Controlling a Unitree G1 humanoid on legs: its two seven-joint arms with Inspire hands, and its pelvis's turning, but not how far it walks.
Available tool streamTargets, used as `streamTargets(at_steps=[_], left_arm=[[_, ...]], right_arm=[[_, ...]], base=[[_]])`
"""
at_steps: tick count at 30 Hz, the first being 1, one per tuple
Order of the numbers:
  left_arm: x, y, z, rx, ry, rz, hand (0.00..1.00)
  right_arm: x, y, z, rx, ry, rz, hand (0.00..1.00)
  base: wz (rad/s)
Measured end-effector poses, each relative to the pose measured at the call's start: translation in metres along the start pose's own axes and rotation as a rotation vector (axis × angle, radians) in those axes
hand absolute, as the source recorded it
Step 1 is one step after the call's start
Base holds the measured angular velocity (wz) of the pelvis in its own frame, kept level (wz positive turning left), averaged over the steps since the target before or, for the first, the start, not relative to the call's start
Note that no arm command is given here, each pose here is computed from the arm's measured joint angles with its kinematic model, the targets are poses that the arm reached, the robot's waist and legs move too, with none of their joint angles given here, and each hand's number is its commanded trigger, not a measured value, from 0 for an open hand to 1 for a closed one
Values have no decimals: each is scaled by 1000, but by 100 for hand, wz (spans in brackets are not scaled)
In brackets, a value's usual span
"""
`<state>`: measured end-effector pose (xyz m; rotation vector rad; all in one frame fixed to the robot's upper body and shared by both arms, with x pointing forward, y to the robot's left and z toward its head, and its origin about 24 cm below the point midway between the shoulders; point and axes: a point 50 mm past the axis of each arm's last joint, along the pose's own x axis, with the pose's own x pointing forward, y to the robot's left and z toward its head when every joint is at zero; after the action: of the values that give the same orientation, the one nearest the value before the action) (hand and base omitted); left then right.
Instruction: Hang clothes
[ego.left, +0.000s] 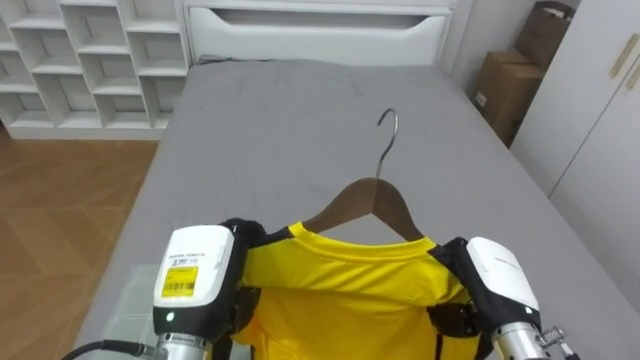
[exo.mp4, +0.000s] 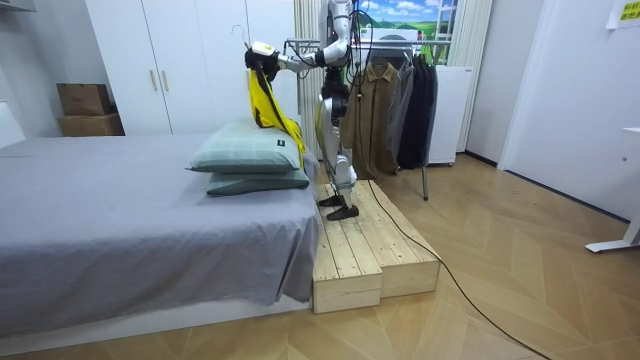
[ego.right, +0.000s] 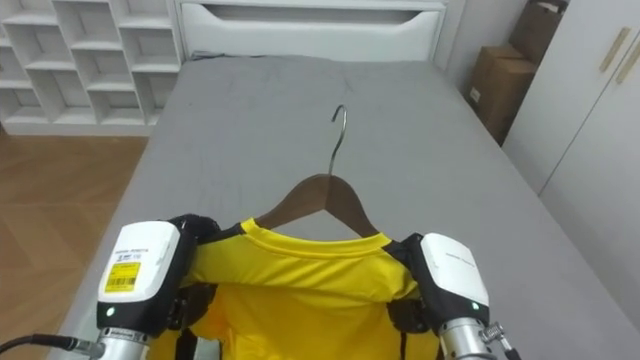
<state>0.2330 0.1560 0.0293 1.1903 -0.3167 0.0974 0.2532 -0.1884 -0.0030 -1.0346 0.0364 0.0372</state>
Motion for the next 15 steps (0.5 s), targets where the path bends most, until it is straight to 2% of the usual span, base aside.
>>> streamTargets(at_steps=[15], left_arm=[[0,0,1,-22,2,3,0]], right_arm=[[-1,2,-3,-3,15,10,100]], base=[[0]])
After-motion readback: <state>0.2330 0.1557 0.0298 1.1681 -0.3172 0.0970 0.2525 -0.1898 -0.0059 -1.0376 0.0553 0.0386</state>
